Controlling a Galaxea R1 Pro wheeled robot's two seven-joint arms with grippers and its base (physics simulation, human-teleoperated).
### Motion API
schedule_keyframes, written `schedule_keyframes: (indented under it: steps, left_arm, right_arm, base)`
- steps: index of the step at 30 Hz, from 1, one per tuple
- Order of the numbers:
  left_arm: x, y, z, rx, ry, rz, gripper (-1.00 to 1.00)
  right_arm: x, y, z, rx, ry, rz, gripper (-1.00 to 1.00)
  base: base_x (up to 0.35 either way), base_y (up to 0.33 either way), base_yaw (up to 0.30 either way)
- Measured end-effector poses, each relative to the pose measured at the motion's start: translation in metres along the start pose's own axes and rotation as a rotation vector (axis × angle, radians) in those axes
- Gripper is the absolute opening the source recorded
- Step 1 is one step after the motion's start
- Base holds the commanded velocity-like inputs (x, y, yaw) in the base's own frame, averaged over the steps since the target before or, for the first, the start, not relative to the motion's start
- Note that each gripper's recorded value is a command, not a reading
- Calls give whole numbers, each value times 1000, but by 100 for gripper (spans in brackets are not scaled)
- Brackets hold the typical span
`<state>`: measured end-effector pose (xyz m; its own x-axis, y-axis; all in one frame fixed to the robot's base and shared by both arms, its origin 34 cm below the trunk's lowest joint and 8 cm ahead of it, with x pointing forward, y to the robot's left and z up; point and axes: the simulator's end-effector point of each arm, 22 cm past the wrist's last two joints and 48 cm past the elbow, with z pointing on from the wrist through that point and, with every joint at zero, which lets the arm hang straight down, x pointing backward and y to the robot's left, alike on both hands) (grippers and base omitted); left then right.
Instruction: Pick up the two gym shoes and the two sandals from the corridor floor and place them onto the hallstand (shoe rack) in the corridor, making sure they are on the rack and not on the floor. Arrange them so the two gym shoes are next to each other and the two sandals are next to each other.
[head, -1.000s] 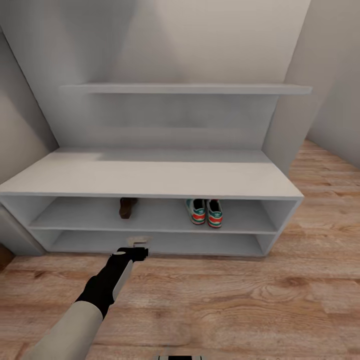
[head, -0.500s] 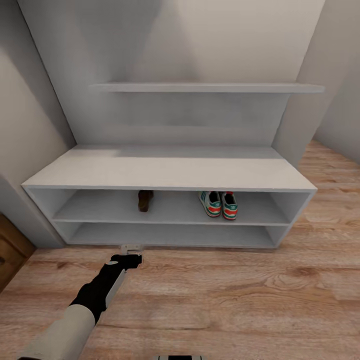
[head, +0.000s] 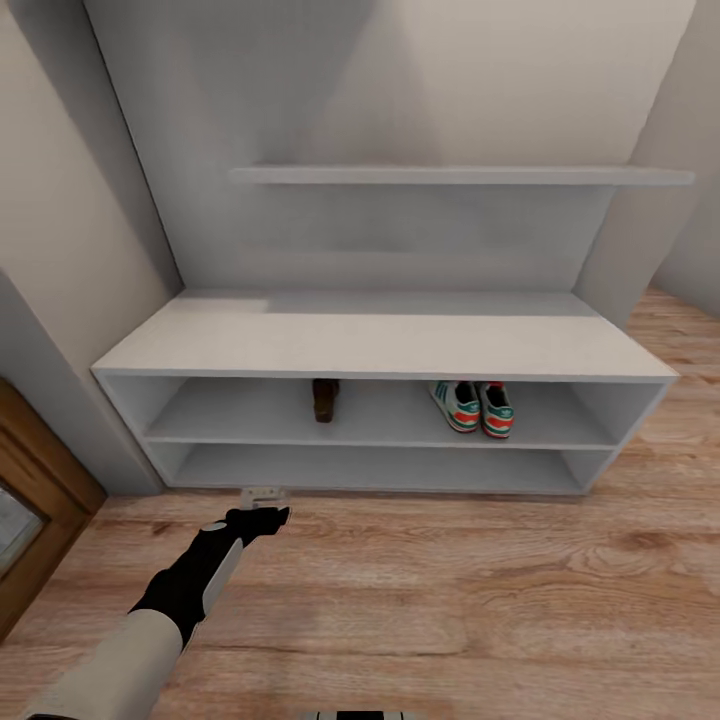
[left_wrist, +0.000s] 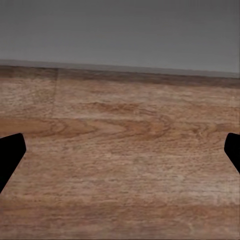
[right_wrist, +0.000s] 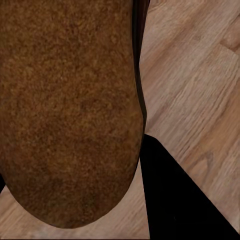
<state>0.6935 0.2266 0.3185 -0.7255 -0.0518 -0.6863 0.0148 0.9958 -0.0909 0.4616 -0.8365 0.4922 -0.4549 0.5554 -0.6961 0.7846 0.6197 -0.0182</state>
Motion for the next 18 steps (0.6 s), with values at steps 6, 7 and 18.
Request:
schedule_keyframes:
  steps: [6,7,18]
  left_arm:
    - [0,0,0,0,0,-1,100]
    - [0,0,0,0,0,-1,100]
    - [1,0,0,1,0,0,100]
  right_arm:
    - [0,0,0,0,0,0,-100]
    - [0,0,0,0,0,0,-100]
    - [0,0,0,0,0,0,-100]
  base:
    - [-38,337,0]
    - [-105,320,0]
    - [-163,296,0]
